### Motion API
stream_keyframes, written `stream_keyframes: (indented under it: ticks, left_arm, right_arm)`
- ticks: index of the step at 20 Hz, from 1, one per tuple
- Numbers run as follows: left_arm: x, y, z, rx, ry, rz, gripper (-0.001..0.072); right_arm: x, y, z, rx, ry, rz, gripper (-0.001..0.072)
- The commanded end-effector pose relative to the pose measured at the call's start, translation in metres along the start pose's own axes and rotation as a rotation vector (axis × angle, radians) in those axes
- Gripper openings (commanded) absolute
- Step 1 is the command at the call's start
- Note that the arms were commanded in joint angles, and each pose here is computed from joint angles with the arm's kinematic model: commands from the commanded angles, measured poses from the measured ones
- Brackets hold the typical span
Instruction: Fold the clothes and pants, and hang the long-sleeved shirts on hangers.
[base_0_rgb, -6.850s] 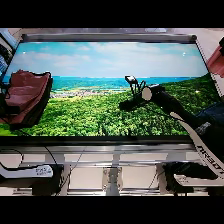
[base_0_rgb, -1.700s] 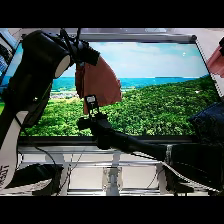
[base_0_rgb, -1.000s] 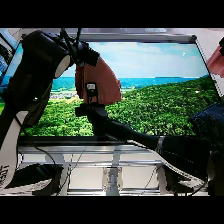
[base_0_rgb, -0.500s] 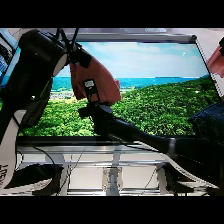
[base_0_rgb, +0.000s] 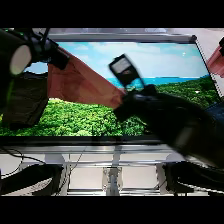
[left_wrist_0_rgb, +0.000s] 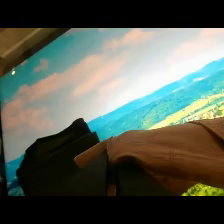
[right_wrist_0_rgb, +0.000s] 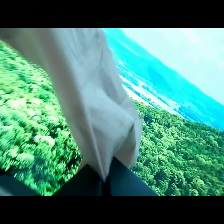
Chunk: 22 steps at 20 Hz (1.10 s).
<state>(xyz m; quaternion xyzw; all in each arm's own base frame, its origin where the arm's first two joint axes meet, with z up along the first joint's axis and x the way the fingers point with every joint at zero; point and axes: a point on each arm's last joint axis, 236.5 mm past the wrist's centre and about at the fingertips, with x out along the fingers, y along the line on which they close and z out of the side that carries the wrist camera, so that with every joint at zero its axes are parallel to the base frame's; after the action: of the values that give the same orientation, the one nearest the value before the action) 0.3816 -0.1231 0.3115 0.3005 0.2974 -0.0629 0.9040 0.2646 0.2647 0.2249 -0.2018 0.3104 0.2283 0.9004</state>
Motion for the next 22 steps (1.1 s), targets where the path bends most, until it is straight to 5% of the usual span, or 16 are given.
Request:
stream_keyframes:
  ticks: [1, 7, 18, 22]
  left_arm:
    - [-0.021, -0.024, -0.034, 0.022, 0.106, -0.148, 0.0031]
    - [-0.062, -0.103, -0.055, -0.031, 0.193, -0.525, 0.0031]
    - [-0.011, -0.089, -0.110, -0.124, 0.481, -0.466, 0.0032]
    - [0.040, -0.077, -0.105, -0.205, 0.403, -0.404, 0.0032]
  right_arm:
    - [-0.053, -0.010, -0.011, -0.002, -0.029, 0.103, 0.0000]
    - [-0.093, -0.001, -0.007, -0.007, -0.040, 0.231, 0.0000]
    - [-0.025, -0.057, -0.027, -0.001, 0.159, 0.023, 0.0000]
    - [0.012, -0.062, 0.000, 0.048, 0.080, 0.076, 0.0000]
